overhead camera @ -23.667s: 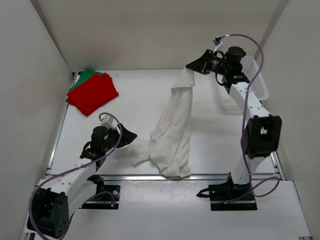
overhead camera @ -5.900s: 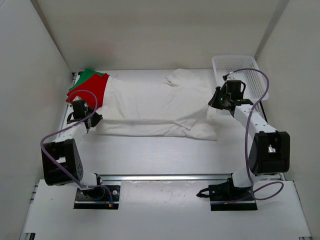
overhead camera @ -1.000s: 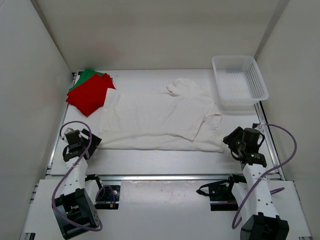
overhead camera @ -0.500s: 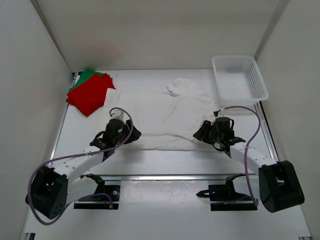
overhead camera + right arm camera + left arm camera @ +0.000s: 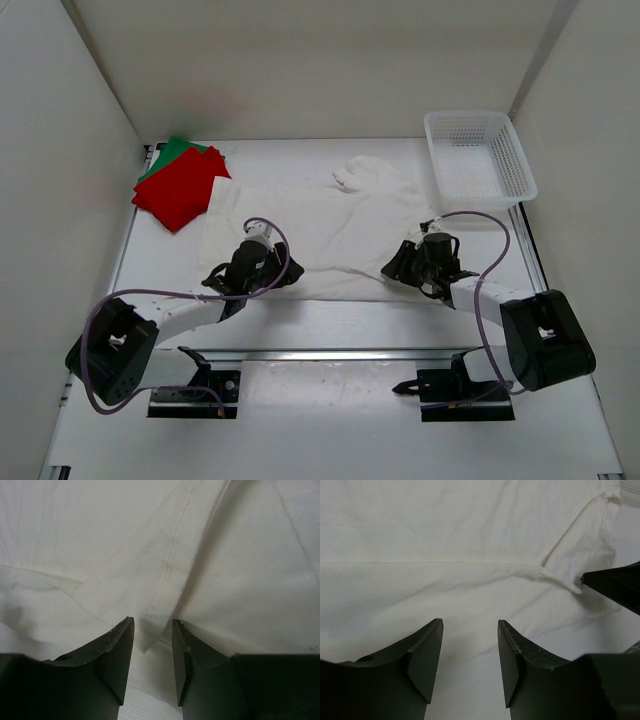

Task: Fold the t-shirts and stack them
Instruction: Fold the flattened tshirt in 1/3 of the way, then grap the side of the flattened tshirt furthest away from the robot with both arms

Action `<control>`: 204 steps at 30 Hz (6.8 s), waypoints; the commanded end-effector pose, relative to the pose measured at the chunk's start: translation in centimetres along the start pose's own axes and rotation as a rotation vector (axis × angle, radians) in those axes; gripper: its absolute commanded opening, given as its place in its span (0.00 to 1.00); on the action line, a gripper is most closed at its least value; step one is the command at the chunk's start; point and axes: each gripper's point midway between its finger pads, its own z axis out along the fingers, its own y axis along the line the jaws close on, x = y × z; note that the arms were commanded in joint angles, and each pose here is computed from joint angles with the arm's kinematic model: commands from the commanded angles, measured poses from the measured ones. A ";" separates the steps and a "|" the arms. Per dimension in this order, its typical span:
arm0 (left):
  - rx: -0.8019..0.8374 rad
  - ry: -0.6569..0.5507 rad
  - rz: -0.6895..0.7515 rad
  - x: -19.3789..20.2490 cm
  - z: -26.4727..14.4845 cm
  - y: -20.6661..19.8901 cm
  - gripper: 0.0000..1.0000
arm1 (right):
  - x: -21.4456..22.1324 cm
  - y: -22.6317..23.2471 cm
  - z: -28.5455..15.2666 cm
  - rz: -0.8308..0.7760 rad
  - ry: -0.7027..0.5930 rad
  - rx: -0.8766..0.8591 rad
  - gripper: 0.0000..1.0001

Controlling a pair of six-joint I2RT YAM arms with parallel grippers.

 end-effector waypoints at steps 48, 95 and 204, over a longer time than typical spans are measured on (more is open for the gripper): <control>-0.014 0.195 0.014 5.7 1.5 1.2 0.57 | 5.0 0.5 0.1 -0.301 0.161 0.115 0.00; -0.438 -0.195 -0.215 -20.7 1.2 16.8 0.60 | -28.5 3.8 19.6 -0.362 -0.057 0.089 0.47; -0.604 -0.159 -0.137 -25.0 4.0 24.2 0.59 | -29.5 -1.7 21.9 -0.284 -0.033 0.146 0.52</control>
